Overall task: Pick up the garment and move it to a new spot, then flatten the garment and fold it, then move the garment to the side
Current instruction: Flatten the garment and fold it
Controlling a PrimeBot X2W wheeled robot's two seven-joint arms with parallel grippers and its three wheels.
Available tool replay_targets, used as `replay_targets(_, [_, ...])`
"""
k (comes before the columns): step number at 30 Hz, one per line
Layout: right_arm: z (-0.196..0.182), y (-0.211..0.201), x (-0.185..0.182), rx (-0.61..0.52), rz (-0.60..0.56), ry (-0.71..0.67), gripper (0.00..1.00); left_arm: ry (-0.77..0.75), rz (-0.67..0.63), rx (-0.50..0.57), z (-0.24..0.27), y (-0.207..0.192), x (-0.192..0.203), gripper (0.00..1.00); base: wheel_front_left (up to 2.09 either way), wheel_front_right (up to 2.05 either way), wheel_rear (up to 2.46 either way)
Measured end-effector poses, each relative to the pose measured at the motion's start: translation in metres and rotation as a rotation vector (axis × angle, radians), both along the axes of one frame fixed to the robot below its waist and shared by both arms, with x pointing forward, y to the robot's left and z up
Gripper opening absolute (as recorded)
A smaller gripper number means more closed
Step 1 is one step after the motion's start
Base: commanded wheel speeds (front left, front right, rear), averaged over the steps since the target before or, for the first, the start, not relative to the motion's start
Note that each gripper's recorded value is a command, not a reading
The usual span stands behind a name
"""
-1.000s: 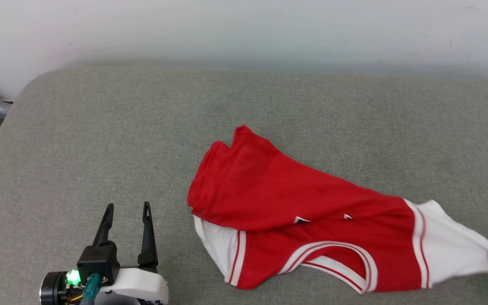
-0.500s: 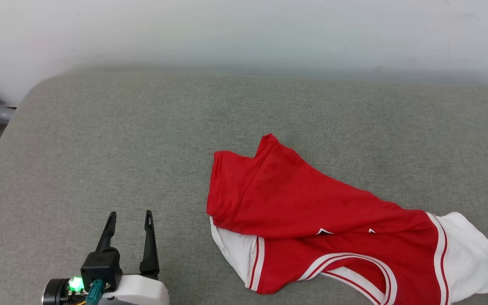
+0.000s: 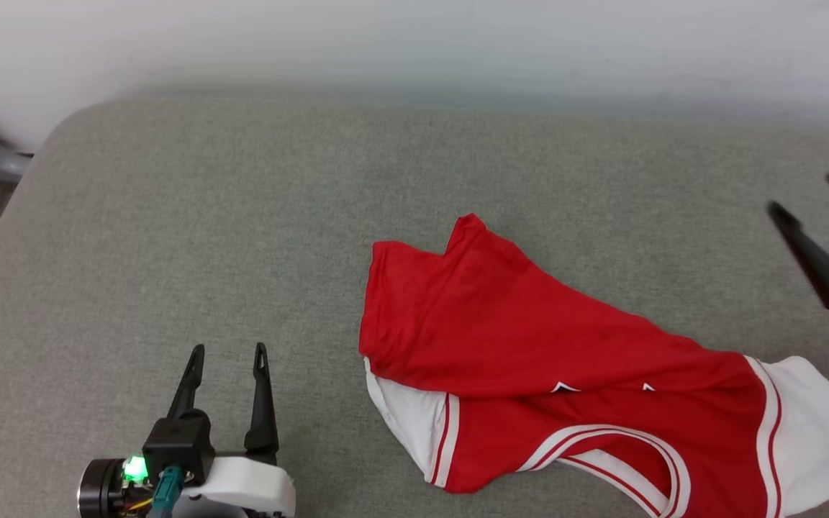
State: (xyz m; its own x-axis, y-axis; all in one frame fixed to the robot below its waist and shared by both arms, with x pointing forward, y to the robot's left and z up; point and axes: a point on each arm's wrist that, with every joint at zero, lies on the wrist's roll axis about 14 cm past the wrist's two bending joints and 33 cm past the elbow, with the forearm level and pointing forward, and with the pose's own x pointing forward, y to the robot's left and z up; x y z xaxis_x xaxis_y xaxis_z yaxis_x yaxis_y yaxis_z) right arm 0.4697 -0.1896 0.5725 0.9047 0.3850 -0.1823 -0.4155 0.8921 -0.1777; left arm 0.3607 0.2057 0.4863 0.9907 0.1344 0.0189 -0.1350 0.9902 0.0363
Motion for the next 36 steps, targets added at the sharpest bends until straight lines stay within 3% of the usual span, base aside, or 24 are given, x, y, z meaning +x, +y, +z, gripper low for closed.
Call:
replay_targets(6, [0.000, 0.082, 0.013, -0.088, 0.235, 0.041, 1.00, 0.007, -0.005, -0.008, -0.004, -0.003, 0.014, 1.00, 0.00, 0.00, 0.00])
replay_targets(14, [-0.054, 0.155, 0.029, -0.301, 0.475, 0.265, 1.00, 0.029, 0.001, -0.014, -0.014, -0.001, 0.036, 1.00, 0.00, 0.00, 0.00])
replay_targets(19, [-0.109, 0.174, 0.037, -0.431, 0.544, 0.430, 1.00, 0.059, 0.011, -0.020, -0.025, 0.002, 0.043, 1.00, 0.00, 0.00, 0.00])
replay_targets(25, [-0.173, 0.177, 0.043, -0.505, 0.568, 0.566, 1.00, 0.094, 0.036, -0.033, -0.039, 0.007, 0.048, 1.00, 0.00, 0.00, 0.00])
replay_targets(31, [-0.209, 0.175, 0.050, -0.500, 0.555, 0.621, 1.00, 0.121, 0.053, -0.036, -0.049, 0.010, 0.051, 1.00, 0.00, 0.00, 0.00])
replay_targets(32, [-0.211, 0.177, 0.051, -0.491, 0.560, 0.617, 0.77, 0.123, 0.056, -0.036, -0.050, 0.010, 0.051, 1.00, 0.00, 0.00, 0.00])
replay_targets(33, [-0.211, 0.178, 0.051, -0.478, 0.564, 0.607, 0.22, 0.125, 0.059, -0.037, -0.050, 0.011, 0.052, 1.00, 0.00, 0.00, 0.00])
replay_targets(34, [-0.210, 0.179, 0.052, -0.466, 0.568, 0.593, 0.00, 0.128, 0.060, -0.037, -0.051, 0.011, 0.052, 1.00, 0.00, 0.00, 0.00])
replay_targets(36, [-0.205, 0.184, 0.049, -0.435, 0.581, 0.566, 0.00, 0.126, 0.059, -0.039, -0.051, 0.011, 0.052, 1.00, 0.00, 0.00, 0.00])
